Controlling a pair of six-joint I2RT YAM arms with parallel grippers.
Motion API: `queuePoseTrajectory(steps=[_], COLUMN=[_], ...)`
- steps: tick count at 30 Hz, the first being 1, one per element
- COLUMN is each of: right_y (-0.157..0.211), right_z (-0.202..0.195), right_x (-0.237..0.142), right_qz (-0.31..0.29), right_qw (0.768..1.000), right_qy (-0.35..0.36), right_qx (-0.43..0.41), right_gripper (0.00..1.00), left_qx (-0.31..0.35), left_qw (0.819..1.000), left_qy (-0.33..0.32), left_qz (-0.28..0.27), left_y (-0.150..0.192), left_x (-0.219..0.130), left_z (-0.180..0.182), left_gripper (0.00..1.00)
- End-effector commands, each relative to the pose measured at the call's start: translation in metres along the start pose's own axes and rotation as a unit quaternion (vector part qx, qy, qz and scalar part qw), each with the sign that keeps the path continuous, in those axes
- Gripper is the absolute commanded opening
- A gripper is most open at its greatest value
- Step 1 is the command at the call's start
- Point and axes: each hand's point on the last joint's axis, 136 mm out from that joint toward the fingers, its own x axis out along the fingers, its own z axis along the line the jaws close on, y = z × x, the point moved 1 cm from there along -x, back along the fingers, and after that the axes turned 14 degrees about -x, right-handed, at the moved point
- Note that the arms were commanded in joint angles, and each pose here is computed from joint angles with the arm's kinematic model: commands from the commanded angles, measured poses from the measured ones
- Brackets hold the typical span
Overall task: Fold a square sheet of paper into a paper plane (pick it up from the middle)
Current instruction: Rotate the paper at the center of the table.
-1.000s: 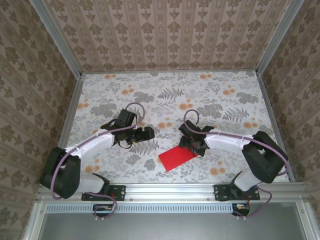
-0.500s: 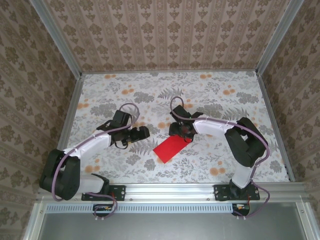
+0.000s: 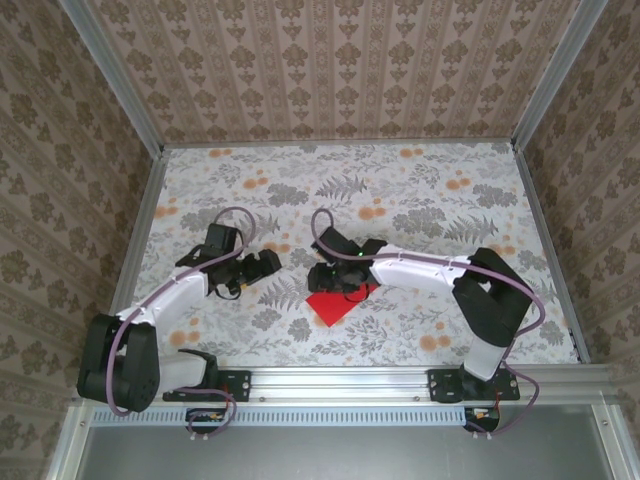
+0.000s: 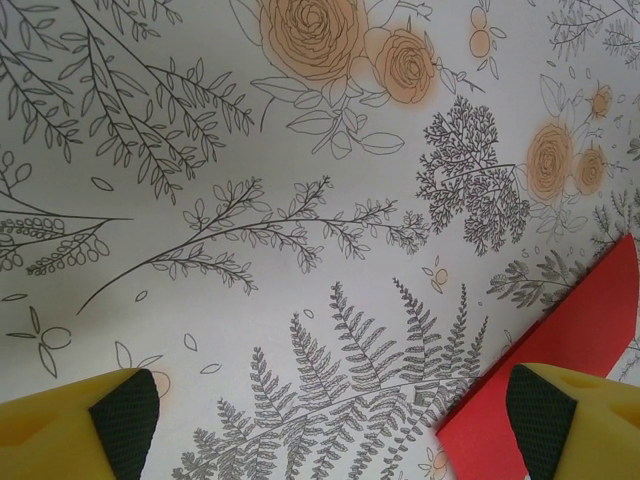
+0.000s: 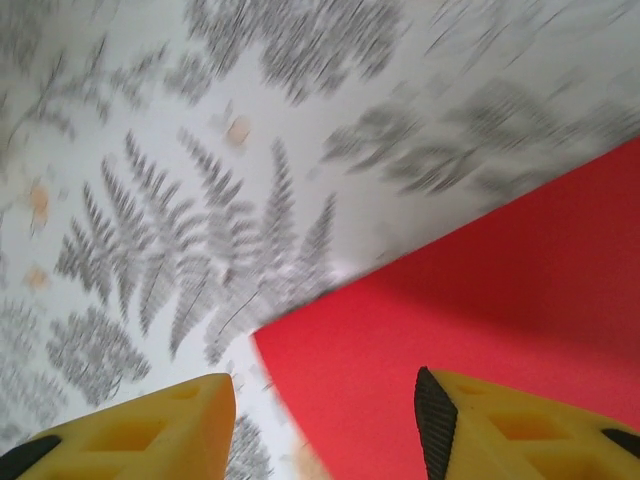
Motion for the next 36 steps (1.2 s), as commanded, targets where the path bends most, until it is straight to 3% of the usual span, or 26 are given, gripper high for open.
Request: queuePoseTrajectory(steps=[1, 11, 16, 21, 24, 29, 32, 36], right_y=[0.019, 0.058, 0.101, 0.119, 0.109, 0.073, 0.064, 0.068], right_z=[0.015, 0.011, -0.023, -0.046, -0.051, -0.058, -0.073, -0.095], right_x=[0.019, 0.046, 0.025, -0.003, -0.016, -0.040, -0.052, -0.066], right_qz=[0.044, 0.128, 0.219, 0.261, 0.238, 0.129, 0.066, 0.000], right_qw=[0.999, 0.990, 0.960, 0.936, 0.943, 0.980, 0.995, 0.995], right_qy=[-0.016, -0.007, 0.019, 0.018, 0.023, 0.056, 0.062, 0.058], right_qx=[0.003, -0.056, -0.176, -0.235, -0.233, -0.144, -0.036, 0.077], right_gripper=[0.50, 0.46, 0.47, 0.48, 0.48, 0.52, 0.54, 0.57], left_qx=[-0.011, -0.011, -0.005, 0.001, 0.011, 0.052, 0.087, 0.136], left_qw=[1.000, 1.000, 1.000, 1.000, 0.999, 0.996, 0.991, 0.978], left_qy=[0.001, 0.002, 0.011, 0.023, 0.033, 0.057, 0.084, 0.117], left_qz=[0.006, 0.008, 0.014, 0.020, 0.025, 0.045, 0.065, 0.108], left_y=[0.003, 0.003, 0.005, 0.006, 0.009, 0.022, 0.035, 0.062], left_x=[-0.003, -0.004, -0.004, -0.004, -0.003, 0.001, 0.008, 0.023], left_z=[0.003, 0.002, -0.002, -0.008, -0.015, -0.040, -0.067, -0.106], left_gripper=[0.93, 0.93, 0.93, 0.91, 0.90, 0.81, 0.70, 0.52])
